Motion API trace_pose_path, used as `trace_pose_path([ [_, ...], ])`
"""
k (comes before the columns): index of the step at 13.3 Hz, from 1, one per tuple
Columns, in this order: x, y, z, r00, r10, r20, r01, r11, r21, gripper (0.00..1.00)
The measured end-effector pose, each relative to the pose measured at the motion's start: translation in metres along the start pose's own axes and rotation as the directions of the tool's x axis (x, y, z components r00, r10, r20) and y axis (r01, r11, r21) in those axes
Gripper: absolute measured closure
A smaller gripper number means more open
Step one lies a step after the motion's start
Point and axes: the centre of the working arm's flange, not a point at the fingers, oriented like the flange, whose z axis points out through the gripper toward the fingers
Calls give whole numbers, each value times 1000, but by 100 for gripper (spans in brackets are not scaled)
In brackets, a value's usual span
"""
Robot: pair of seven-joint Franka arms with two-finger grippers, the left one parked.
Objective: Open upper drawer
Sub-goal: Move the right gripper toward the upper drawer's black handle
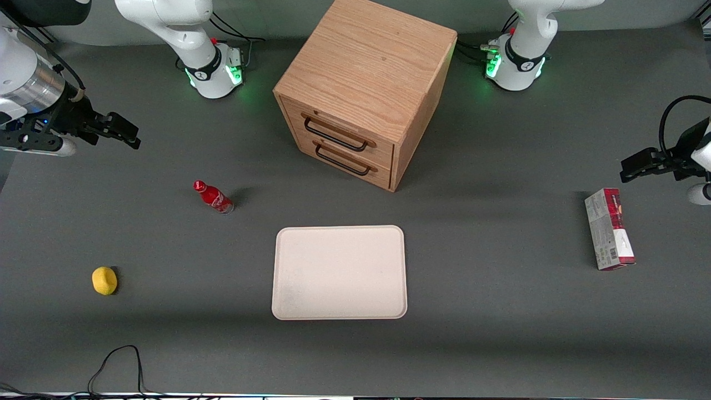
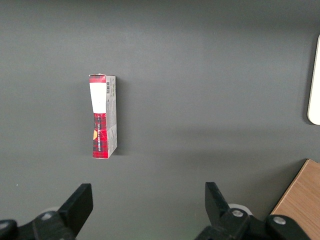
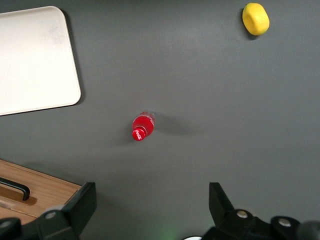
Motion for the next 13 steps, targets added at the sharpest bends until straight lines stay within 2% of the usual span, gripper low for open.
trace_pose_path([
  [5, 22, -17, -5, 1000, -26, -13, 26, 1000, 12, 0],
  [8, 33, -102, -6, 989, -144, -15, 144, 989, 25, 0],
  [11, 1, -208, -3, 942, -335, -4, 335, 941, 52, 0],
  [13, -32, -271, -1, 884, -467, 1, 465, 881, 83, 0],
])
